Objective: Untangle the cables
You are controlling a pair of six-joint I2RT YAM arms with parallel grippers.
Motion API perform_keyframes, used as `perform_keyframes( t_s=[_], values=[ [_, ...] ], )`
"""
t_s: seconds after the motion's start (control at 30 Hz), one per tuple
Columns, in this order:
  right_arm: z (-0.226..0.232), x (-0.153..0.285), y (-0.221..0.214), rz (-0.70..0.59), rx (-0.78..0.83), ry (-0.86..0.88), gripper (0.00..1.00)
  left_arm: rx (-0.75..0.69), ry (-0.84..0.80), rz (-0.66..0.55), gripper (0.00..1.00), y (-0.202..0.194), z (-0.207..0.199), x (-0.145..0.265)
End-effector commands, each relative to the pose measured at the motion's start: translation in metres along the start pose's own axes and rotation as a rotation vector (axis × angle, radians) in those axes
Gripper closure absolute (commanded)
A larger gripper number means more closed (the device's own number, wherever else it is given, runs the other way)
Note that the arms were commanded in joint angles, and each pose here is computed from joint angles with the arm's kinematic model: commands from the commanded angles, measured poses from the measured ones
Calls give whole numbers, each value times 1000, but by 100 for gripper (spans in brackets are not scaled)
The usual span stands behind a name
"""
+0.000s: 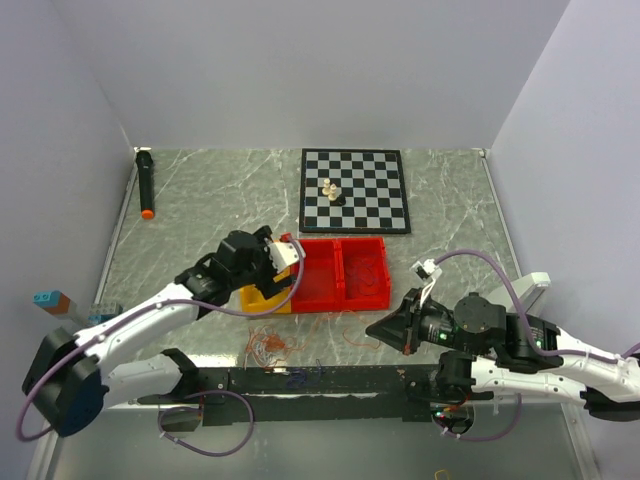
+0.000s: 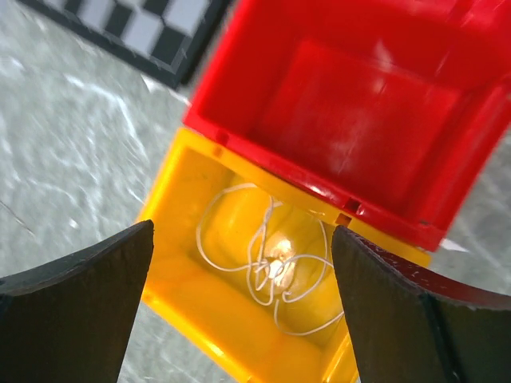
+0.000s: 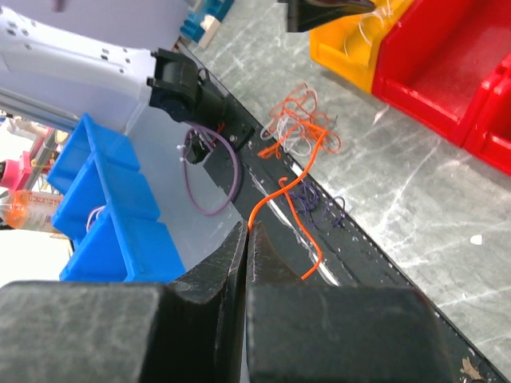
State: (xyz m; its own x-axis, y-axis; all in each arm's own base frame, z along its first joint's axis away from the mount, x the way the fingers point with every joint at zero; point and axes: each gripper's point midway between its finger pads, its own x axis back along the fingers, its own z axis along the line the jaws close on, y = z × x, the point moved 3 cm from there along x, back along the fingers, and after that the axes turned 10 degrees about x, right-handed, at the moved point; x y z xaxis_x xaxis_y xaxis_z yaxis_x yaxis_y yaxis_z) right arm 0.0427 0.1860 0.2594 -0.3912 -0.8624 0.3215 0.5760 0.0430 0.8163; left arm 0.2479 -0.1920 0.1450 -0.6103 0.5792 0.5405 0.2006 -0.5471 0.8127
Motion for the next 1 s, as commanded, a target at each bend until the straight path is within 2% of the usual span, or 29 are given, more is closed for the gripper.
perform_keyframes(
  t_s=[0.0,0.07,0.2,0.27,0.4,0.57,0.7,0.83,0.97],
  values=[
    [18,7,36,-88,37,34,100,-20,-70,-121,3,40,1,36],
    [22,4,43,-84,58,27,100,-46,-127,-159,3,48,-5,52],
    [27,-1,53,-67,98,4,100,-165,-408,-172,3,35,-48,88],
    [30,1,63,-82,107,1,100,-180,-535,-187,3,24,-69,100],
    [44,3,83,-121,139,33,100,-154,-660,-225,3,26,-88,113],
    [64,-12,97,-110,179,85,100,-68,-783,-286,4,59,-98,122],
    [76,-23,107,-108,210,104,100,-25,-957,-238,3,58,-114,130],
    [78,-20,116,-129,238,100,100,-73,-1004,-180,1,37,-121,138],
    [77,-13,123,-136,264,84,100,-151,-1007,-119,10,16,-121,142]
  ],
)
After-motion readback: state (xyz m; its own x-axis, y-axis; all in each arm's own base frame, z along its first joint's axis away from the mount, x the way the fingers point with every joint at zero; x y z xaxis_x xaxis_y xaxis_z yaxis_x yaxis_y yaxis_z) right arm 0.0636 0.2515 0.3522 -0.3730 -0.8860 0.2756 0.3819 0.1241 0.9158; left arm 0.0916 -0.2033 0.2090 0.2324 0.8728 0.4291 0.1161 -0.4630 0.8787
